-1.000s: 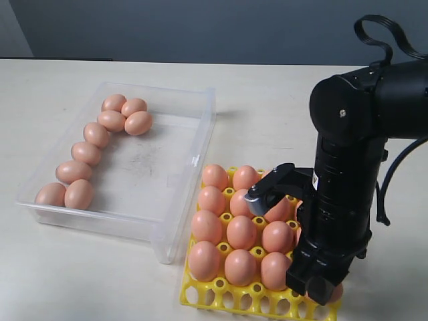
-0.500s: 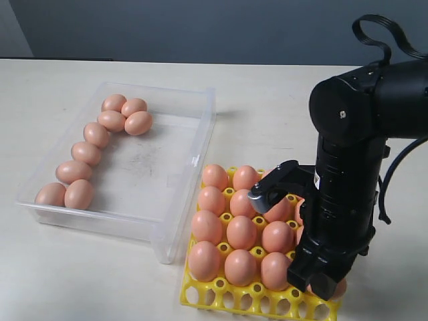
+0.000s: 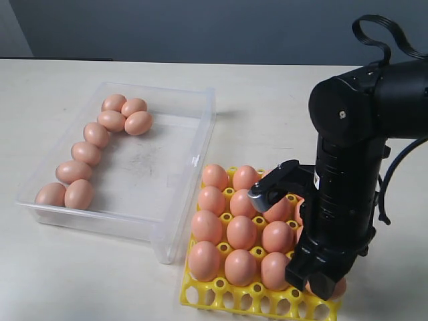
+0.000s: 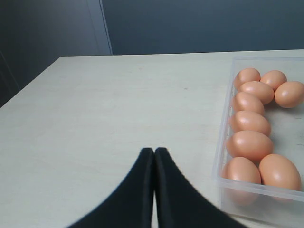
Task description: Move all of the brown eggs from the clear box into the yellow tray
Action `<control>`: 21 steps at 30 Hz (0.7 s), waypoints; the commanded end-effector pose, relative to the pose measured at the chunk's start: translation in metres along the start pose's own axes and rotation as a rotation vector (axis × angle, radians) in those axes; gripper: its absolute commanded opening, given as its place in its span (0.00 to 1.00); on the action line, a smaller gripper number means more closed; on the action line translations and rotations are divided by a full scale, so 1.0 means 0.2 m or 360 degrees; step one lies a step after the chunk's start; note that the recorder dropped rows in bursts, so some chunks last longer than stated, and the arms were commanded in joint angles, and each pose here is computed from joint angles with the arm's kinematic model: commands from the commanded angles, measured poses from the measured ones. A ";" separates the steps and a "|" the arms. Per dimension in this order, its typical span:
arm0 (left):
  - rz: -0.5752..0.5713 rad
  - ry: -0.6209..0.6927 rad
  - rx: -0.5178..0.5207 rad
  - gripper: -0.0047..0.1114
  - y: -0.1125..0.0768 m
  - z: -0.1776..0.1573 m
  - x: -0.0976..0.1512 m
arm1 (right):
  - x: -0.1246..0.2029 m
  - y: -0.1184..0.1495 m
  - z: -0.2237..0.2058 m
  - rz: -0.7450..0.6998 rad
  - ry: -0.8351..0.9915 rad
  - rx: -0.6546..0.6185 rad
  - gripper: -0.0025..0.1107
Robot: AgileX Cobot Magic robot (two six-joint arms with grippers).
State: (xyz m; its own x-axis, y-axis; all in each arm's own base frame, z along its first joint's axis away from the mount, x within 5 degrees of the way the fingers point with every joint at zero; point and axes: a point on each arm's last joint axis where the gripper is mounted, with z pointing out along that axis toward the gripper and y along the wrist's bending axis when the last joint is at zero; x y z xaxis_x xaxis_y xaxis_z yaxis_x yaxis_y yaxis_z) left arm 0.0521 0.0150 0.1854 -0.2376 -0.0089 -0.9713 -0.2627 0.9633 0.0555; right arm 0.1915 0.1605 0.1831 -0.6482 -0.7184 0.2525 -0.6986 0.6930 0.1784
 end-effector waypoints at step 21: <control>0.0001 -0.0019 0.0006 0.04 0.00 0.00 0.00 | -0.01 0.02 0.00 0.0029 -0.0013 -0.0046 0.43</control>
State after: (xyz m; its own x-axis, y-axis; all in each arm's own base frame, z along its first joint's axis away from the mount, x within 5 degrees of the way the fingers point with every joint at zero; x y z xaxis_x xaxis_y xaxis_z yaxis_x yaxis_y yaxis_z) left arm 0.0521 0.0150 0.1854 -0.2376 -0.0089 -0.9713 -0.2627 0.9633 0.0555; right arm 0.1903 0.1624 0.1833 -0.6619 -0.7064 0.2506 -0.6799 0.7066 0.1960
